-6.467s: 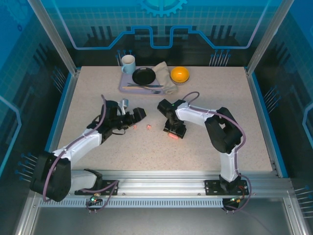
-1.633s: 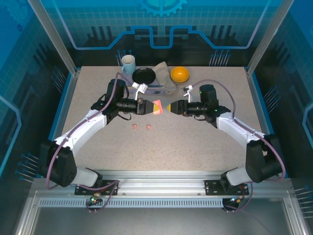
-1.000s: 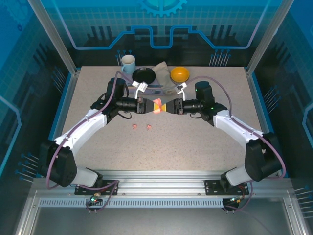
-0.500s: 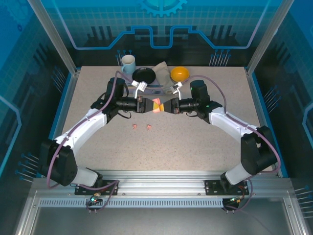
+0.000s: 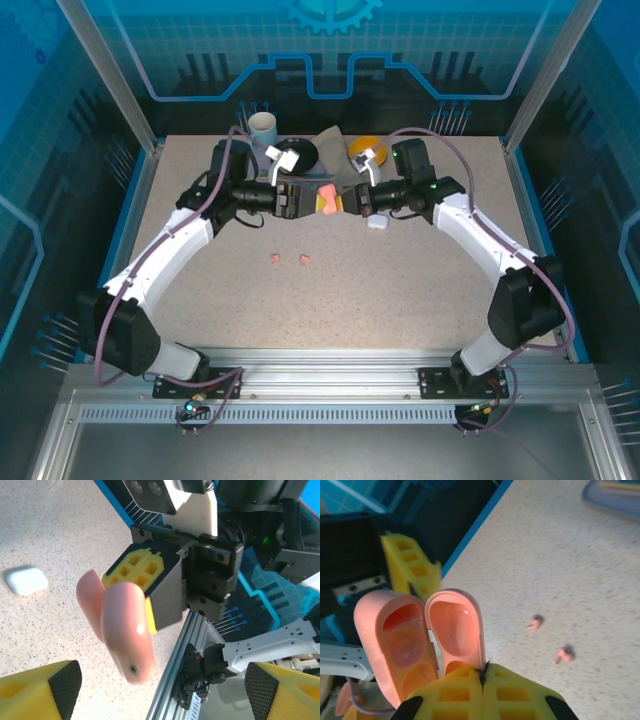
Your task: Insert the wireless bluetooth earbuds into the charging case
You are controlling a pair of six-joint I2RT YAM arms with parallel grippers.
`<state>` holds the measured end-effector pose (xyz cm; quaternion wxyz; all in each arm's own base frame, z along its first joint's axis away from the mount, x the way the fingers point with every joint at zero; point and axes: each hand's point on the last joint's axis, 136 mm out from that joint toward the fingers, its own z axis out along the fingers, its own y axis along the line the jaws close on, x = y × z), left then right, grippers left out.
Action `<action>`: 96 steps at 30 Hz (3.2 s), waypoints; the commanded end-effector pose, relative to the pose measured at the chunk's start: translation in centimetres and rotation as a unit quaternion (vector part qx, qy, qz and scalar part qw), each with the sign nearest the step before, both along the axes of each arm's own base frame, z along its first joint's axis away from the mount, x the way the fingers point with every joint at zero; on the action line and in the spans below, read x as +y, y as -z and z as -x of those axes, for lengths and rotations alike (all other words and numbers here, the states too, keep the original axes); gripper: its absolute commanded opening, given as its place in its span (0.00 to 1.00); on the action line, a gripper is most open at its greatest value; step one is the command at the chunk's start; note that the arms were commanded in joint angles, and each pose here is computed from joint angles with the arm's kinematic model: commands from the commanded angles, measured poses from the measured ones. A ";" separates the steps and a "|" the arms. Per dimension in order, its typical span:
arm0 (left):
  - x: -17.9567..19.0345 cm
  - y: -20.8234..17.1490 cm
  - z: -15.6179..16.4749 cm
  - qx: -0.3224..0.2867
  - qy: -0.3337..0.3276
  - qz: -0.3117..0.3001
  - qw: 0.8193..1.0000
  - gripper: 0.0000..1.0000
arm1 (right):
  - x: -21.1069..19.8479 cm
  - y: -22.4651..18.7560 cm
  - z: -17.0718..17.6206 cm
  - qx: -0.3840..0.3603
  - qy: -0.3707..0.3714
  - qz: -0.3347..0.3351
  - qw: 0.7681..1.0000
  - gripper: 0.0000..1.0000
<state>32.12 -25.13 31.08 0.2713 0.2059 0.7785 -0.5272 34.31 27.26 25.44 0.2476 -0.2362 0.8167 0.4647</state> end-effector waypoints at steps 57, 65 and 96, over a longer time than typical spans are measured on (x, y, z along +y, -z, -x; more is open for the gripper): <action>-2.6 9.9 1.1 0.247 0.204 -0.048 0.946 0.33 | 1.3 6.7 1.0 -0.052 -0.176 0.165 0.969 0.00; -2.9 10.1 1.0 0.252 0.208 -0.048 0.944 0.32 | 1.5 6.6 1.5 -0.059 -0.182 0.175 0.966 0.00; -3.2 10.6 0.2 0.246 0.197 -0.053 0.948 0.32 | 1.0 5.6 1.3 -0.105 -0.164 0.219 0.956 0.00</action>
